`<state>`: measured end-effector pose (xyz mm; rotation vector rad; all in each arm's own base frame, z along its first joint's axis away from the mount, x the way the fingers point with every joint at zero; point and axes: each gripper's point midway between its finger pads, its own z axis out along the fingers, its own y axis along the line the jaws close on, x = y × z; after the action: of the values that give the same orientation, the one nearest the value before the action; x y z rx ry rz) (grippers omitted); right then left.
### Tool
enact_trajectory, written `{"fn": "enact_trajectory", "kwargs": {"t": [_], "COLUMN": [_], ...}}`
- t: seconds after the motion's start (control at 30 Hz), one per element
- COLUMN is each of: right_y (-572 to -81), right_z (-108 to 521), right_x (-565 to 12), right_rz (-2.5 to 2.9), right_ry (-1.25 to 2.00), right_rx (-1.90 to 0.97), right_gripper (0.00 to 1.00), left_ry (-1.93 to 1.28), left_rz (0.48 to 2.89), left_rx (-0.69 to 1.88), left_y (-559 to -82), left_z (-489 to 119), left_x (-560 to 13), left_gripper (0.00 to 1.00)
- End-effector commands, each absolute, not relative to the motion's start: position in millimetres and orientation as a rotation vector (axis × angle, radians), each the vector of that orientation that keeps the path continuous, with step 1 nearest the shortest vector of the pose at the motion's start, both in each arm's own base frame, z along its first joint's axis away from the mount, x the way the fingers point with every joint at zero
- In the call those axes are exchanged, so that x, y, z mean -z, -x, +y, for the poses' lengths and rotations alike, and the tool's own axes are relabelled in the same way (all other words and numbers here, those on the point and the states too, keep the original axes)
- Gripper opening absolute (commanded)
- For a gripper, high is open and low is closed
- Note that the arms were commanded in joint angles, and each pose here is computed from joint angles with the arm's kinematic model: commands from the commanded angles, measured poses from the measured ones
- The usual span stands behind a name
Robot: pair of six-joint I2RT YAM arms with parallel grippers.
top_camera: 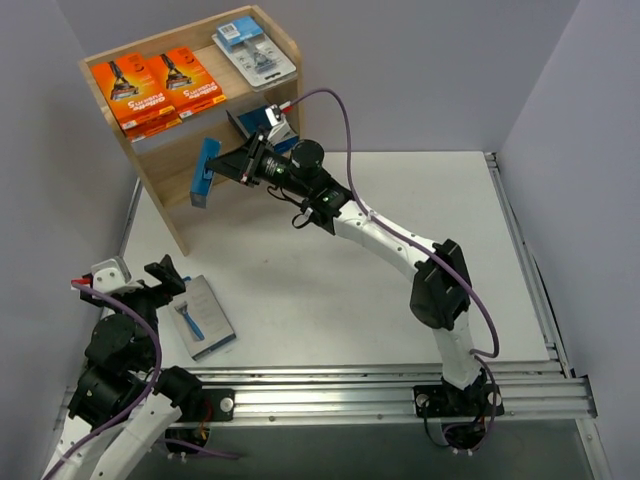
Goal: Place and organize the shaving razors onto the shelf
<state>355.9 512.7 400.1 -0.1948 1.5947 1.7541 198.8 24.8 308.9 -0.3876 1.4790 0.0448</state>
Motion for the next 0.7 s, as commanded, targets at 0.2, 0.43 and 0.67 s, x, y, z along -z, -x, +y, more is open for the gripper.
{"fn": "enact_trajectory", "kwargs": {"t": [0.2,0.43,0.67], "right_y": [-350,-367,-386], "right_z": [502,483,462], "right_x": [-468,-455,-415], "right_rz": [1.281,1.285,1.357], "right_ry": [0.2,0.109,-0.025], "right_rx": [-1.88,-1.867,-1.826], "right_gripper": [0.0,0.0,0.0], "left_ry": [0.354,0.343,0.333], "left_rz": [1.459,1.464,1.466], "left_rx": [0.004,0.011,0.018], "left_y": [-203,-204,-205], "left_z": [14,11,9], "left_x": [-317,-316,-316], "left_gripper": [0.94,0.95,0.94]}}
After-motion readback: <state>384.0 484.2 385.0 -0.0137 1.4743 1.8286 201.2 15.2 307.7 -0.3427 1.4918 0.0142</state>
